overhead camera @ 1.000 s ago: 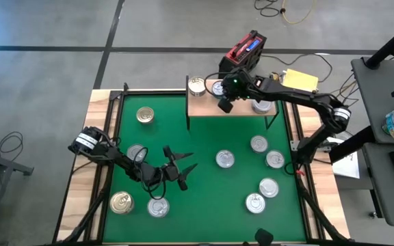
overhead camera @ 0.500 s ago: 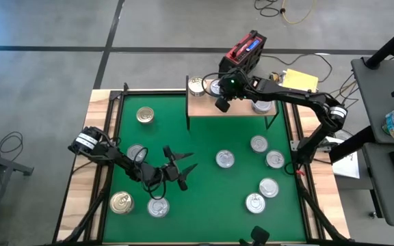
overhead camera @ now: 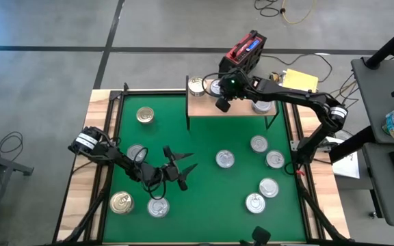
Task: Stack canned seafood by type on shelf
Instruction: Put the green/blue tuna can on the shelf, then put the red tuna can on the shelf
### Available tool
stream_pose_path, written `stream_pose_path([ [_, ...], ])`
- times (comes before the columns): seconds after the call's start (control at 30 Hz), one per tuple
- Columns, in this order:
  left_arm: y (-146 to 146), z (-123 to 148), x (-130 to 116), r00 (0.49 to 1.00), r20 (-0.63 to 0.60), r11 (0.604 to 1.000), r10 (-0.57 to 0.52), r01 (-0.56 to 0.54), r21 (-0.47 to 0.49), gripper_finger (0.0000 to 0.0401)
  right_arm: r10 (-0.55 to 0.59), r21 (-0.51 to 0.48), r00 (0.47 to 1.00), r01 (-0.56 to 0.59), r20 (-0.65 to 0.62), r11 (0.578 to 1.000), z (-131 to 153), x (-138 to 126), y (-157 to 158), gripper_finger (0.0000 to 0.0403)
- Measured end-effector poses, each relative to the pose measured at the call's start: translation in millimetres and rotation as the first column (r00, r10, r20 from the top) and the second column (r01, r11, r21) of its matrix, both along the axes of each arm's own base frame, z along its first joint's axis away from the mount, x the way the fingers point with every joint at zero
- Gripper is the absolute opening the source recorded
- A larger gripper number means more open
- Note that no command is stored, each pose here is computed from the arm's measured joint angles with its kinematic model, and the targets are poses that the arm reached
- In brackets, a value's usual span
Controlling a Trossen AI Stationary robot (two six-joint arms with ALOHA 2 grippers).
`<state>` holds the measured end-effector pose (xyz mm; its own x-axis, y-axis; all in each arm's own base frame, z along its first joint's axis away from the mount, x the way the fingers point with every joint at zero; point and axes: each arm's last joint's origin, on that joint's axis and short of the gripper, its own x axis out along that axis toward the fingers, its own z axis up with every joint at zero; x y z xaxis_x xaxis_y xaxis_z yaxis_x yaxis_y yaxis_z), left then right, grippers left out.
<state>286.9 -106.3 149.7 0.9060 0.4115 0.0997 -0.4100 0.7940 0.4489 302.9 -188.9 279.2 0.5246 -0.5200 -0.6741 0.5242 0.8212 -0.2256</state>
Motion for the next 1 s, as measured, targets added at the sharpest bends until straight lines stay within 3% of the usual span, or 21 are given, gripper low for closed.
stream_pose_path([
  [0.27,0.0,0.2,0.0,1.000,0.002,1.000,0.000,0.000,-0.001,0.0201,-0.001,-0.071,0.997,0.007,0.077,0.997,35.5,-14.5,10.9,0.0009],
  [0.5,-5.6,7.2,5.3,0.999,0.044,0.999,-0.011,0.013,-0.044,0.0201,0.067,-0.033,0.992,-0.064,0.104,0.997,55.1,-30.2,49.7,0.0009],
  [0.7,-25.0,16.7,21.4,0.999,-0.011,0.999,-0.040,0.040,-0.020,0.0201,0.169,-0.018,0.965,-0.169,0.203,0.985,49.3,-44.4,102.9,0.0009],
  [1.0,-53.8,28.5,32.2,0.994,-0.052,0.994,-0.099,0.096,-0.049,0.0201,0.255,-0.031,0.900,-0.261,0.353,0.965,16.5,-67.9,170.8,0.0009],
])
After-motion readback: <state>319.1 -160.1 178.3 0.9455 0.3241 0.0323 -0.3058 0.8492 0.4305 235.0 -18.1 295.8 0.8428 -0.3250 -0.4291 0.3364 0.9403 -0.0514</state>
